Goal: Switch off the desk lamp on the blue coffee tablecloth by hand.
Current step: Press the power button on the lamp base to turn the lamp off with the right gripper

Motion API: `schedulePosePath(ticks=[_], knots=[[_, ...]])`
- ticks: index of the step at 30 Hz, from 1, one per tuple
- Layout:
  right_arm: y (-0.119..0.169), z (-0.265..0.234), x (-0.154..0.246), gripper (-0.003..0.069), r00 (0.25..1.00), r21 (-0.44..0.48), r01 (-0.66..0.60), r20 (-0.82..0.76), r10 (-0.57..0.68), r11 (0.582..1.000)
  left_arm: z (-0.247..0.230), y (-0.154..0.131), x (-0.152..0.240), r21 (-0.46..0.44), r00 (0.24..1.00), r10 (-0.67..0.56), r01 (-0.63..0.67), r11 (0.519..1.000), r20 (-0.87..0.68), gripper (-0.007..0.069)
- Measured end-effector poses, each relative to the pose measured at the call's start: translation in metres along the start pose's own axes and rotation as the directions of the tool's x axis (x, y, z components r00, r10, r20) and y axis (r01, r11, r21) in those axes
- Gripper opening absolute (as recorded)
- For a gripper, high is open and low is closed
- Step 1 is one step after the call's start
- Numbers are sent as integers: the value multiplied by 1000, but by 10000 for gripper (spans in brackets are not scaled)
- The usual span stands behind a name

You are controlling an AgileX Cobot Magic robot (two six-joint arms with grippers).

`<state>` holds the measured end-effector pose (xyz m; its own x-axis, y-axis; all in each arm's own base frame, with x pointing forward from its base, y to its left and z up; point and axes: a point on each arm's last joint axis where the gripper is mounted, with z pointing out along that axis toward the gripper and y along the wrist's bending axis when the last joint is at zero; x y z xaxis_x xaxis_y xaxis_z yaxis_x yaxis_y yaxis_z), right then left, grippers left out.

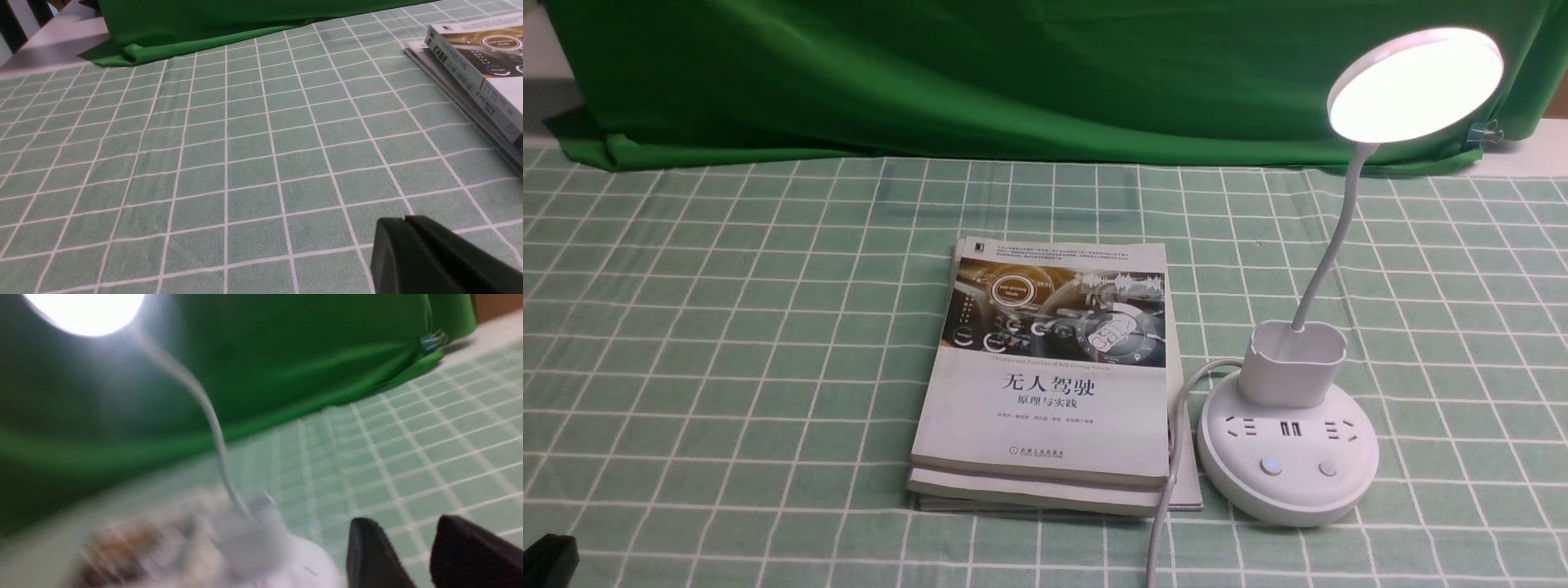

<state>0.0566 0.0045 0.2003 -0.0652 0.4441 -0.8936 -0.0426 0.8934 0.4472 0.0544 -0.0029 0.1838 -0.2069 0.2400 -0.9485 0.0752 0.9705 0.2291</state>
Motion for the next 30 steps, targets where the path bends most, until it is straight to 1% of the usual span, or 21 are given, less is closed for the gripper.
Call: schedulePosePath(ticks=[2,3,6,7,8,10,11,12,13,14,16,17,18,19,20,21,22,25,26,27,30], knots=[[1,0,-5,237,997,-19,-58,49,59,998,0,0,0,0,1000,0,0,1000,0,0],[1,0,-5,237,997,-19,-62,49,63,998,0,0,0,0,1000,0,0,1000,0,0],[4,-1,-12,232,985,-55,-105,129,111,993,0,0,0,0,1000,0,0,1000,0,0],[4,-1,-14,222,981,-65,-117,148,125,991,0,0,0,0,1000,0,0,1000,0,0],[4,-1,-14,192,979,-69,-135,145,144,988,0,0,0,0,1000,0,0,1000,0,0],[8,-1,-17,129,986,-63,-134,95,140,989,0,0,0,0,1000,0,0,1000,0,0],[9,-1,-19,113,988,-61,-126,78,131,990,0,0,0,0,1000,0,0,1000,0,0],[16,1,-26,74,996,-55,-93,13,94,994,0,0,0,0,1000,0,0,1000,0,0],[22,3,-34,57,998,-53,-55,-43,53,997,0,0,0,0,1000,0,0,1000,0,0],[29,6,-43,50,994,-52,-10,-111,4,999,0,0,0,0,1000,0,0,1000,0,0],[43,18,-59,46,955,-58,83,-279,-96,995,0,0,0,0,1000,0,0,1000,0,0],[50,26,-64,45,916,-65,127,-374,-142,990,0,0,0,0,1000,0,0,1000,0,0],[54,28,-68,45,894,-70,143,-419,-159,987,0,0,0,0,1000,0,0,1000,0,0],[61,43,-71,44,806,-84,197,-553,-210,977,0,0,0,0,1000,0,0,1000,0,0],[62,48,-71,43,777,-90,210,-589,-222,973,0,0,0,0,1000,0,0,1000,0,0],[65,68,-67,42,665,-109,254,-702,-255,961,0,0,0,0,1000,0,0,1000,0,0],[68,80,-65,41,599,-124,274,-754,-270,954,0,0,0,0,1000,0,0,1000,0,0],[70,117,-49,40,446,-165,307,-845,-295,937,0,0,0,0,1000,0,0,1000,0,0],[72,124,-46,38,421,-178,310,-855,-303,934,0,0,0,0,1000,0,0,1000,0,0],[74,139,-35,38,360,-198,314,-880,-309,929,0,0,0,0,1000,0,0,1000,0,0],[80,158,-19,38,284,-242,319,-898,-336,916,0,0,0,0,1000,0,0,1000,0,0]])
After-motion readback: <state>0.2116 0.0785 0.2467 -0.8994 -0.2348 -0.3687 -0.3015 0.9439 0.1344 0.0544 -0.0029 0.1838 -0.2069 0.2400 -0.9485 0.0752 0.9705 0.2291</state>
